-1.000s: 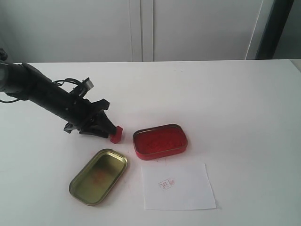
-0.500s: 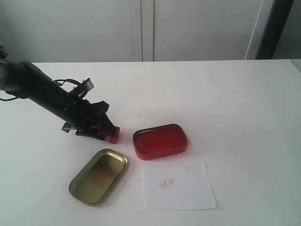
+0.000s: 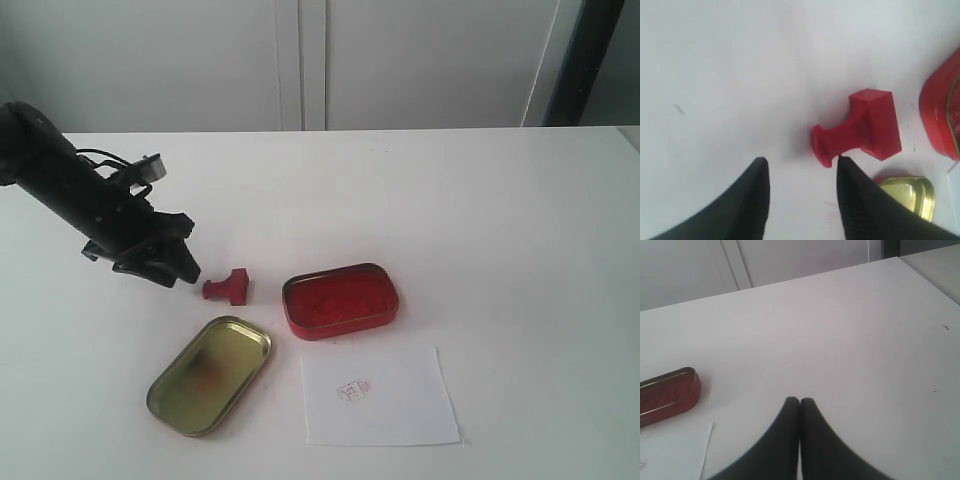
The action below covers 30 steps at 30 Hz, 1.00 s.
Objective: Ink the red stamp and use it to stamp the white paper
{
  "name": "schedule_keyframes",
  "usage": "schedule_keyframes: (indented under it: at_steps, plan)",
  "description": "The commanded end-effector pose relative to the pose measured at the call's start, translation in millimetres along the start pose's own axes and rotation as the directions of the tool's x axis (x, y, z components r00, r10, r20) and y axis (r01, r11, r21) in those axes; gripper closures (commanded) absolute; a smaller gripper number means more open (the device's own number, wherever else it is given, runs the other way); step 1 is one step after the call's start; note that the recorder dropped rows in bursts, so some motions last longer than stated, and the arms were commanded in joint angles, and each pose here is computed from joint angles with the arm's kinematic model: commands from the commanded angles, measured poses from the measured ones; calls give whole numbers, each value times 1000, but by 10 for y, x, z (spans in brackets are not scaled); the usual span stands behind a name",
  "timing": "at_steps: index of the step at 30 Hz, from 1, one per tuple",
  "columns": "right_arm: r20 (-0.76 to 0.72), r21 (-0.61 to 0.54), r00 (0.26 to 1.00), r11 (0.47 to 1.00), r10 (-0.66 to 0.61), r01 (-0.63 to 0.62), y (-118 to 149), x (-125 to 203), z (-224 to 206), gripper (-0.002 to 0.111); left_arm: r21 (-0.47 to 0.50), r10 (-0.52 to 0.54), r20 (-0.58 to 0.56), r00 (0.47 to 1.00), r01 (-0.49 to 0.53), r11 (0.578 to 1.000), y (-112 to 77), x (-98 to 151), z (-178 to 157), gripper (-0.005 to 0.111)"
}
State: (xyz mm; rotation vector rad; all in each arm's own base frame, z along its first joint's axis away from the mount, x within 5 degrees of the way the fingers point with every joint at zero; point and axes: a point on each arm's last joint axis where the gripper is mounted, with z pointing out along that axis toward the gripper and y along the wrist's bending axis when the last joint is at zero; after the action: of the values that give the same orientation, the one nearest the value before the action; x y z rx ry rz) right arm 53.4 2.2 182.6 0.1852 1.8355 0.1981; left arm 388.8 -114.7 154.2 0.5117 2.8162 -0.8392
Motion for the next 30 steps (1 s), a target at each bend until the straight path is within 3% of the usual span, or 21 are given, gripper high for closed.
schedule_keyframes:
  at_steps: [1,5,16,30]
  plan:
    - [17,1,1000,1000,-5,5,-4,0,2,108,22,12,-34,999,-11,1000,-76,47,-98,83]
    - [17,1,1000,1000,-5,5,-4,0,2,108,26,17,-35,999,-16,1000,-96,49,-124,107]
    - [17,1,1000,1000,-5,5,-4,0,2,108,2,-16,-69,997,16,1000,-87,82,-142,107]
    - [17,1,1000,1000,-5,5,-4,0,2,108,-290,-85,-32,996,72,954,-158,150,-667,107]
